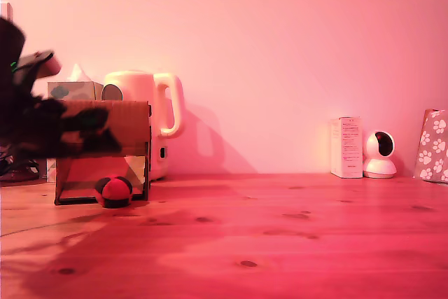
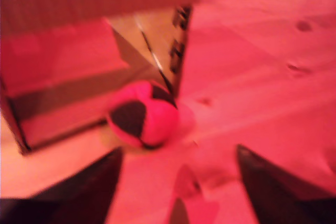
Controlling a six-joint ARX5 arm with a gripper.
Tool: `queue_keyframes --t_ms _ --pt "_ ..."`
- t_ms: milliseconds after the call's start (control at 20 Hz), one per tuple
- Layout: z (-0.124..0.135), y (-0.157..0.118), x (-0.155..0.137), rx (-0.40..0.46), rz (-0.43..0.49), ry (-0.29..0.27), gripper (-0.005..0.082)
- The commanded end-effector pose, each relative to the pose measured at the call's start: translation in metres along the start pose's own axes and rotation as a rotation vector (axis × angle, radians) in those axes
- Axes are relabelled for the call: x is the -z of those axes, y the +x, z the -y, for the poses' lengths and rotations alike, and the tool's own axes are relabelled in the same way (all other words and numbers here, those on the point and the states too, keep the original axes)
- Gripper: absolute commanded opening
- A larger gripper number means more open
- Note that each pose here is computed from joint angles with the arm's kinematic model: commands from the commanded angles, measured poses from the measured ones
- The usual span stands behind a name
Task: Drop the footbag into the cardboard dice tower
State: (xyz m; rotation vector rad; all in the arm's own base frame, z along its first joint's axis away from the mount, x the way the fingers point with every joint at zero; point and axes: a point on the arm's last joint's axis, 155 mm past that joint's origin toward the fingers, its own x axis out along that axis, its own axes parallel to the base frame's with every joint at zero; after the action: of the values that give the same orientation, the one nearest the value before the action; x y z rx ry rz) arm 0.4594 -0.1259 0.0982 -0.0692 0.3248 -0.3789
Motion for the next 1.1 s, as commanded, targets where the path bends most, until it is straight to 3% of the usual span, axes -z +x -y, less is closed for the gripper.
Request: queue_keyframes --t_ms 0,350,1050 --pt "-0.002 0.009 0.023 -0.002 -0.051 0.008 0.0755" --pt "-0.013 0.039 0.034 -0.026 -0.072 0.022 0.0755" --pt "-0.016 0.059 0.064 -0.013 -0.145 0.008 0.0755"
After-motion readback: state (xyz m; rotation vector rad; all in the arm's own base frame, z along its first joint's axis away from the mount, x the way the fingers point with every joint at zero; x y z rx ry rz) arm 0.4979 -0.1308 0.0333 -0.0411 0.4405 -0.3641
